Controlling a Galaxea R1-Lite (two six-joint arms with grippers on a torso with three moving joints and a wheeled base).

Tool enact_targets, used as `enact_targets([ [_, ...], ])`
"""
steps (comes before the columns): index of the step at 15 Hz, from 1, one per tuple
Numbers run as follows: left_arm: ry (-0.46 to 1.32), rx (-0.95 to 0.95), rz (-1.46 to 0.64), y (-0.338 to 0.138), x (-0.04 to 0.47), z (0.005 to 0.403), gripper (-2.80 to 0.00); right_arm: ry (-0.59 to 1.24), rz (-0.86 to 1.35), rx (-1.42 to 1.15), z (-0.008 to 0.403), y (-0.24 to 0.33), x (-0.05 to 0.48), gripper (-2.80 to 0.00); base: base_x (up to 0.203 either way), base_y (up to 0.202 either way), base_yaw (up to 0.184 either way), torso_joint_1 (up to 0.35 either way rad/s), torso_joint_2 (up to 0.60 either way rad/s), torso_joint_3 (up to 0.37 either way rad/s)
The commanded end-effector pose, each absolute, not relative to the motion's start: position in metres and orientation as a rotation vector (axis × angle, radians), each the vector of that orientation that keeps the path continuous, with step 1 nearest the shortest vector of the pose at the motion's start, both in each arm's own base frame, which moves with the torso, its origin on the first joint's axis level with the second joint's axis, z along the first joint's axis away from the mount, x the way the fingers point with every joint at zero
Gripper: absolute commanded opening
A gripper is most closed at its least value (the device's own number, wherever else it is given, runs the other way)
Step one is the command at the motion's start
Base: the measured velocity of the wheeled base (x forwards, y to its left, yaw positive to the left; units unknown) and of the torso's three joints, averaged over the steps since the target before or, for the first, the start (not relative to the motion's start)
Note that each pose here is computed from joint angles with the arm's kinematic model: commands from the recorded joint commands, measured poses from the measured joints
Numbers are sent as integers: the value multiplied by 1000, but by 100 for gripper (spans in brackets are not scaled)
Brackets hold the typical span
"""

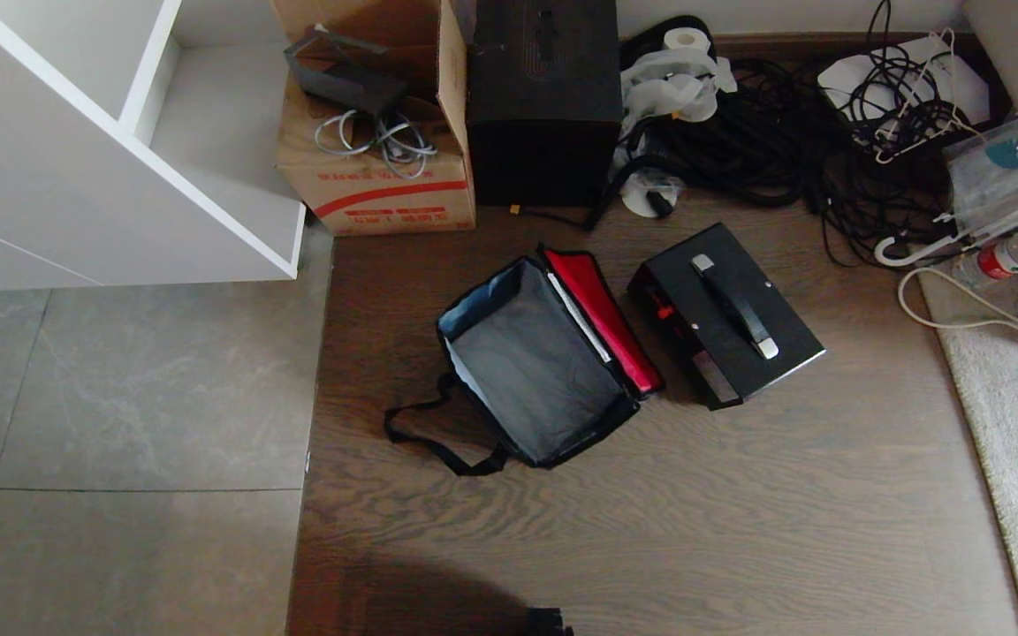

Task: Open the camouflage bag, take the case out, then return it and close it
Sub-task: Grip the handle again

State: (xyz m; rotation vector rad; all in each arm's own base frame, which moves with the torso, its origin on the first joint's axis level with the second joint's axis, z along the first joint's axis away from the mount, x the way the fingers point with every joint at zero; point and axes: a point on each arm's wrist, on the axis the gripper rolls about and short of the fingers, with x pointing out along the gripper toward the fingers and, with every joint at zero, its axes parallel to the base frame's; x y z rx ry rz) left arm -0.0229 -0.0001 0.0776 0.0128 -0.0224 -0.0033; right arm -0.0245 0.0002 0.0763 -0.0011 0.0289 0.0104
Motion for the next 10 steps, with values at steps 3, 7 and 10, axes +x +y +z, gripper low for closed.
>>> enact_targets([
  [3, -12, 12, -3, 0, -22, 75, -280, 31, 11, -1, 76, 0, -24, -280, 0, 0, 0, 0, 0, 0],
  [7, -13, 12, -3, 0, -22, 75, -280, 29, 11, -1, 76, 0, -25, -280, 0, 0, 0, 0, 0, 0],
  [10, -12, 12, -3, 0, -22, 75, -280, 31, 11, -1, 76, 0, -24, -280, 0, 0, 0, 0, 0, 0],
])
